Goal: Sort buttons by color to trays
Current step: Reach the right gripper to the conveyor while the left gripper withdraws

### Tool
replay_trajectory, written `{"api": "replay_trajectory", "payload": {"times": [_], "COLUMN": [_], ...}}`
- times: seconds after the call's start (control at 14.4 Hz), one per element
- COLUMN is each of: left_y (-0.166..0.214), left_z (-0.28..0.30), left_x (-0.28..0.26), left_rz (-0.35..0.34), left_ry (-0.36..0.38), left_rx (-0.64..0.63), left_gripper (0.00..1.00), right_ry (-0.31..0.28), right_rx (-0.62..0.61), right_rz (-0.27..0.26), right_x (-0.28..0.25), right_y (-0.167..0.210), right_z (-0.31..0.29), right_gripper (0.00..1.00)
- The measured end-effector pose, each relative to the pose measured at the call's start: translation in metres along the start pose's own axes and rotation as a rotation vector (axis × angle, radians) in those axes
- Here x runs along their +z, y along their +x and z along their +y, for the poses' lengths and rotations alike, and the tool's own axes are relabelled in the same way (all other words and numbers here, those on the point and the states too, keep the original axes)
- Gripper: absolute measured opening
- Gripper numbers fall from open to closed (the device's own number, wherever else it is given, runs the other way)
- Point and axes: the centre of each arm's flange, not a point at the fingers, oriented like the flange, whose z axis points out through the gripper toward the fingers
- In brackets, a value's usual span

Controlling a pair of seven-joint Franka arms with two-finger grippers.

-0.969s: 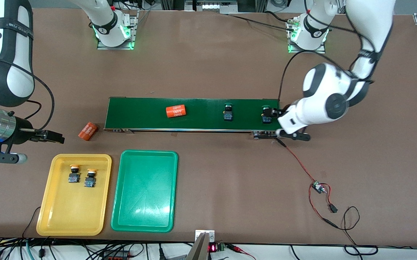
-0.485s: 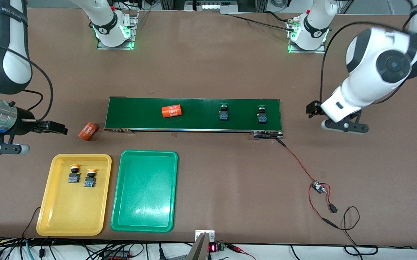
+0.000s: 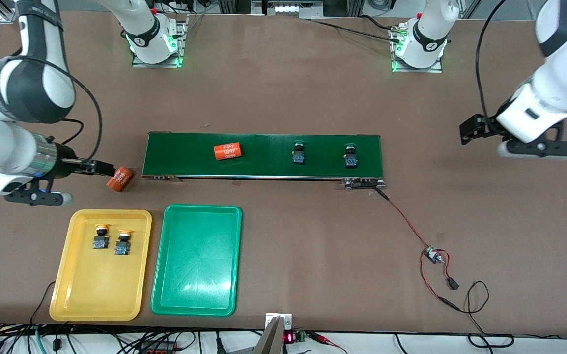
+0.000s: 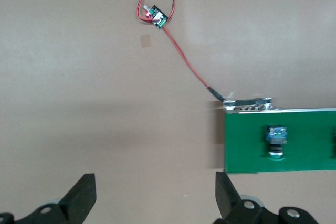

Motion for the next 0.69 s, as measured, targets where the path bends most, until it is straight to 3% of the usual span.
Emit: {"api": "replay_trajectory", "payload": {"times": [0.28, 0.69], "left_y": [-0.008, -0.012], "left_z": [-0.036, -0.017], "left_x": [-0.018, -0.016], "left_rz": [0.012, -0.006], "left_ry": [-0.040, 0.022], "left_rx": [-0.074, -0.023], "left_gripper": [1.00, 1.00], "right_ry": [-0.018, -0.040], "right_rx": [0.025, -0.033], "right_rz": [-0.011, -0.024], "right_x": [0.010, 0.037], "right_y": [-0.014, -0.032], "right_z": [-0.052, -0.103], "right_gripper": [1.00, 1.00]}}
